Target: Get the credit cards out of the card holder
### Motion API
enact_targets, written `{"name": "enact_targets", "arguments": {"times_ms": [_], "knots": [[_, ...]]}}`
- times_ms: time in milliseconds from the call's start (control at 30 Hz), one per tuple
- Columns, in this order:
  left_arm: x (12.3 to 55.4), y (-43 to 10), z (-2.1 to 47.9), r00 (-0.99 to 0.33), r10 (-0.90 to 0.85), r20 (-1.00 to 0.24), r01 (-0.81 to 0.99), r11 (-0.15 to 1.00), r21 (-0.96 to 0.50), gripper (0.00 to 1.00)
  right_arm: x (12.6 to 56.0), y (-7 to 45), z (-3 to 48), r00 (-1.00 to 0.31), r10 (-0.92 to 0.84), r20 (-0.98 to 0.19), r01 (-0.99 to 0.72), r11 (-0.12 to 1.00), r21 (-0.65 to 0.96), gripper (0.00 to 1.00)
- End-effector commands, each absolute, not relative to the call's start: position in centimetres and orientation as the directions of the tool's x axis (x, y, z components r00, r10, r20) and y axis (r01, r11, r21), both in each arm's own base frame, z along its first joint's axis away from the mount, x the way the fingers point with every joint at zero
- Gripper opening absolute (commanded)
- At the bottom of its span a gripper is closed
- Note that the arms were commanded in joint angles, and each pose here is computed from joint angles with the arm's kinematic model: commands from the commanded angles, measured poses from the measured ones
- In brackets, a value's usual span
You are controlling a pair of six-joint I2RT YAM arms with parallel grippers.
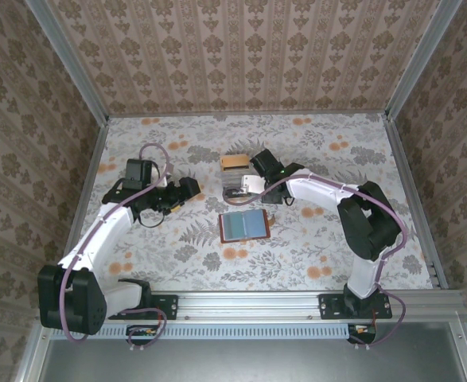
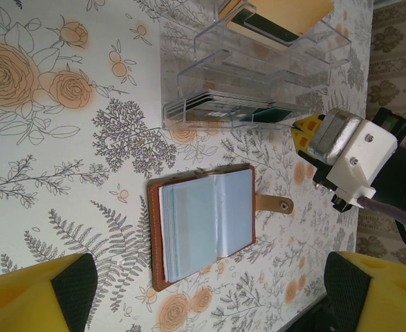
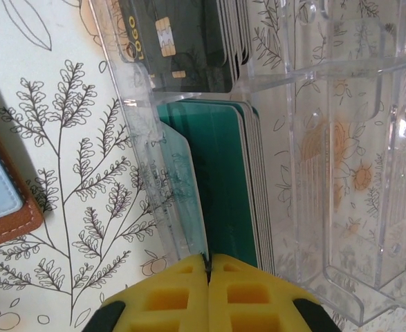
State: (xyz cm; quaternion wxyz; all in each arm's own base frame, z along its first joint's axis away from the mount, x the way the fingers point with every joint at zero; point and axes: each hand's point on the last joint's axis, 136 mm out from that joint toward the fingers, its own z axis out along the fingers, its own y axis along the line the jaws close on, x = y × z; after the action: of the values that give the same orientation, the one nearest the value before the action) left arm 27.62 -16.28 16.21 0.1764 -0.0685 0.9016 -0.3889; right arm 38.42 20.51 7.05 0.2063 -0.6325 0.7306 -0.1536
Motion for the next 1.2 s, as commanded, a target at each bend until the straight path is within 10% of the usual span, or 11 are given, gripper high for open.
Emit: {"name": "enact_targets", "arguments": {"times_ms": [0, 233, 1167], "knots": [[27.6, -16.2, 15.9, -0.931, -0.259, -0.255, 0.01, 0.682, -0.731, 0.89, 38.9, 21.1, 6.8, -0.138, -0.981, -0.135, -0.865, 0.186, -0.466, 0.05], [27.7, -16.2, 15.8, -0.931, -0.261, -0.256, 0.01, 0.682, -0.731, 0.89, 39.7, 20.5, 7.8, -0.162, -0.979, -0.127, -0.831, 0.205, -0.517, 0.31], [27.8, -16.2, 15.5, -0.933, -0.262, -0.248, 0.002, 0.682, -0.731, 0.89, 41.7, 19.8, 10.0, -0.273, -0.941, -0.201, -0.721, 0.339, -0.605, 0.39]]}}
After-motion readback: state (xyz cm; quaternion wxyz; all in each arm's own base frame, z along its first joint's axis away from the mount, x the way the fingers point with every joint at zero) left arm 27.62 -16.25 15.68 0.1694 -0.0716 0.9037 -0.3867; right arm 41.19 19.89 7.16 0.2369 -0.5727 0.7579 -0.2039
